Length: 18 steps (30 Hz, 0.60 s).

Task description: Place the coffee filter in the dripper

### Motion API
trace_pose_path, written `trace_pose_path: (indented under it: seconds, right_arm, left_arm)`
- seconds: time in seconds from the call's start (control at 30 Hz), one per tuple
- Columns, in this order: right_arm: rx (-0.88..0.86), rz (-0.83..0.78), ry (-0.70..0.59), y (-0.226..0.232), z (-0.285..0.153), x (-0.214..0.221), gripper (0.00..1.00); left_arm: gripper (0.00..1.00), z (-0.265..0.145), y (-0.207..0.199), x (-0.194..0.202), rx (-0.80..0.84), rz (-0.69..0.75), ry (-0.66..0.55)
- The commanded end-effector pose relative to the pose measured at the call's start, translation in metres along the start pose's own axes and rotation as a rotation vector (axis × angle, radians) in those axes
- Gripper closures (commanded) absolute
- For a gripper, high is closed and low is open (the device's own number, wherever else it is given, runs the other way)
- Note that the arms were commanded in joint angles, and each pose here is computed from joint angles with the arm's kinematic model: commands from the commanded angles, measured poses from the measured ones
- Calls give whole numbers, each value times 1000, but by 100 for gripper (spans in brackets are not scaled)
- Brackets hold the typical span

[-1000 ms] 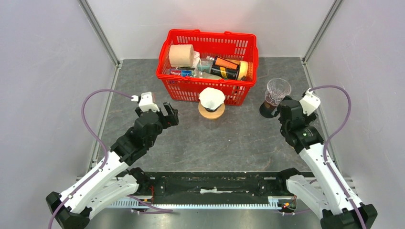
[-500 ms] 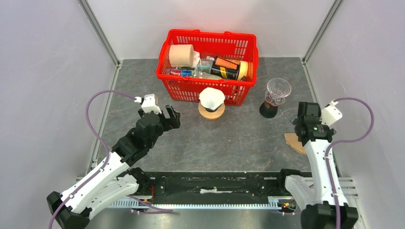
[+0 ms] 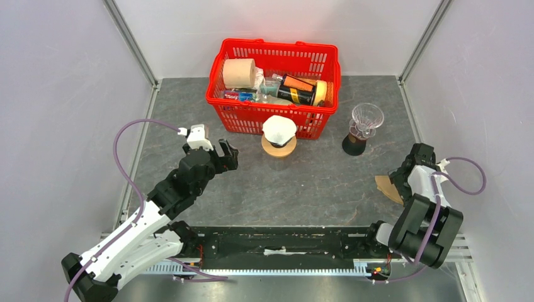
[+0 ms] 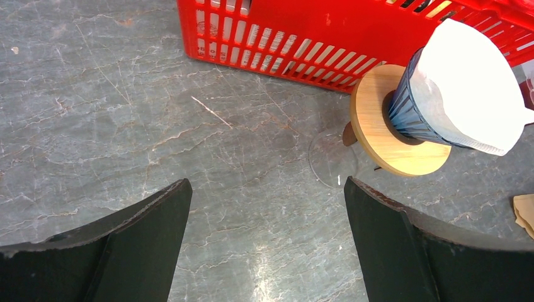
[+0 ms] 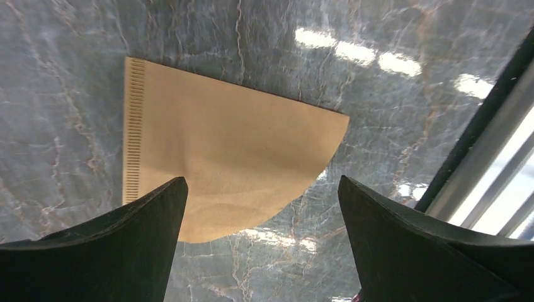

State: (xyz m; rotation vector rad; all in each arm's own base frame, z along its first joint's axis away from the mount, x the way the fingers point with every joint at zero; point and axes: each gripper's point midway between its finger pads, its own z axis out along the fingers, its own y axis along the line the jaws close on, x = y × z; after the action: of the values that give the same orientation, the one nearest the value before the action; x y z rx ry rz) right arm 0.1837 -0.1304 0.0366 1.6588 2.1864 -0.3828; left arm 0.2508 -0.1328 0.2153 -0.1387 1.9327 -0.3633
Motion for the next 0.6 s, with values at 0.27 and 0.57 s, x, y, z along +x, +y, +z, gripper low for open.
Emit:
trace_pose_path:
  seconds: [0.27, 0.57]
  right_arm:
    - [-41, 45, 78, 24, 34, 15, 8]
    - [-30, 13, 109, 24, 38, 19, 23]
  left_arm:
    - [2, 0, 5, -9, -28, -11, -40]
    - [2, -1, 8, -9, -42, -2, -46]
